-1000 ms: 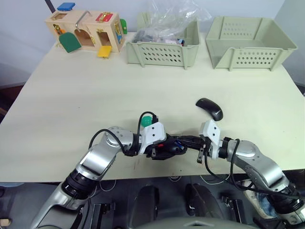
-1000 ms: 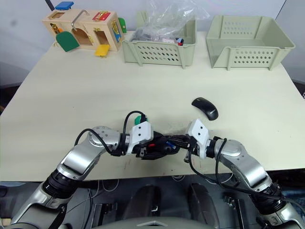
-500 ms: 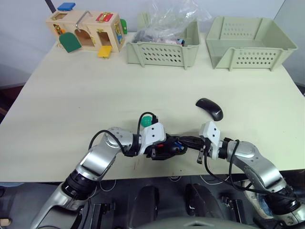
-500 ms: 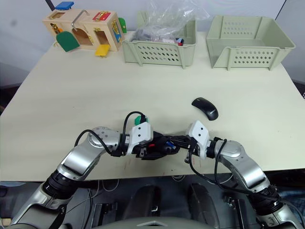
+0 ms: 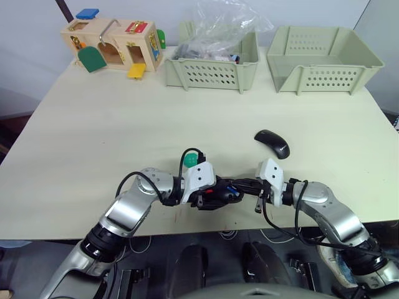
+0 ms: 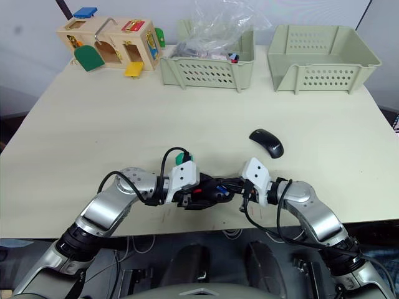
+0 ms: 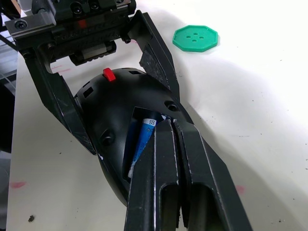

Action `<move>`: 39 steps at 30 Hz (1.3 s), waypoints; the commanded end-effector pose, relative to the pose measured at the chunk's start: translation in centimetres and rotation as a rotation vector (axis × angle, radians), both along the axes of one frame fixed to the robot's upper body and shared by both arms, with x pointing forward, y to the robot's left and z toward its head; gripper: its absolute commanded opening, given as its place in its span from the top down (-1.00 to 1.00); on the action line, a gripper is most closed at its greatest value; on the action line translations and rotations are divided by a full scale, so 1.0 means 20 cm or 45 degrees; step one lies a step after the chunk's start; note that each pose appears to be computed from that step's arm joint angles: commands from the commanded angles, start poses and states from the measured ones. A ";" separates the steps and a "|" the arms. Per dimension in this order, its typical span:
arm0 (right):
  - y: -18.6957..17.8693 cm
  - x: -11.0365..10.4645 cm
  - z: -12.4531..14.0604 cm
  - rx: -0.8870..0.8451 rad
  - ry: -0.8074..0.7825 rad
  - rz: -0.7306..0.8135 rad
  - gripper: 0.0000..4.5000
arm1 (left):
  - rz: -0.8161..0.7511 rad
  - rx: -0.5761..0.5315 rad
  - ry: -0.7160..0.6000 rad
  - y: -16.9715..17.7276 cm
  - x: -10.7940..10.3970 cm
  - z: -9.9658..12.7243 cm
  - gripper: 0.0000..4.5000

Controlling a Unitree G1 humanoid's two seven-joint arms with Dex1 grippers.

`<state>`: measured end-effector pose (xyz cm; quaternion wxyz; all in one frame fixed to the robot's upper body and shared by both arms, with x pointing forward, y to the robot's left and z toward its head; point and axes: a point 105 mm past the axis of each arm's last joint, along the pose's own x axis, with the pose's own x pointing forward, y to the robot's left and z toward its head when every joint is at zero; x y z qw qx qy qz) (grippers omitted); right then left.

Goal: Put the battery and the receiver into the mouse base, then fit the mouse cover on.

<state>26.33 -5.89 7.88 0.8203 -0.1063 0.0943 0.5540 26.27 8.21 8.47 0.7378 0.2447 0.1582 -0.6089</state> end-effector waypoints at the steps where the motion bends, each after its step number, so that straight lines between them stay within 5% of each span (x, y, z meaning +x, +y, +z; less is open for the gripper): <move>1: -0.08 0.03 -0.01 0.001 0.061 -0.084 0.98 | -0.022 -0.009 -0.012 -0.01 -0.01 0.01 -0.31; 4: -0.08 0.01 0.23 0.115 -0.173 -0.028 0.98 | -0.022 -0.019 -0.022 -0.02 -0.01 0.01 -0.31; 8: -0.19 -0.10 0.29 0.125 -0.061 0.098 0.98 | -0.018 -0.031 -0.029 -0.03 0.00 0.02 -0.31; 15: -0.45 -0.23 0.34 -0.050 -0.028 0.142 0.04 | -0.012 -0.042 -0.032 -0.04 0.01 0.02 -0.31; 20: -0.49 -0.26 0.36 -0.046 -0.018 0.129 -0.95 | -0.015 -0.050 -0.032 -0.04 0.01 0.03 -0.31; 22: -0.50 -0.26 0.35 -0.046 -0.018 0.115 -0.95 | -0.022 -0.053 -0.021 -0.04 0.00 0.03 -0.31; 24: -0.50 -0.26 0.35 -0.040 -0.020 0.109 -1.00 | -0.017 -0.071 -0.026 -0.05 0.00 0.04 -0.76; 26: -0.49 -0.26 0.35 -0.030 -0.018 0.108 -1.00 | -0.018 -0.096 -0.022 -0.05 -0.01 0.06 -0.99; 39: -0.55 -0.24 0.37 0.042 -0.010 -0.051 -1.00 | 0.181 -0.335 0.059 0.30 -0.15 0.26 -0.99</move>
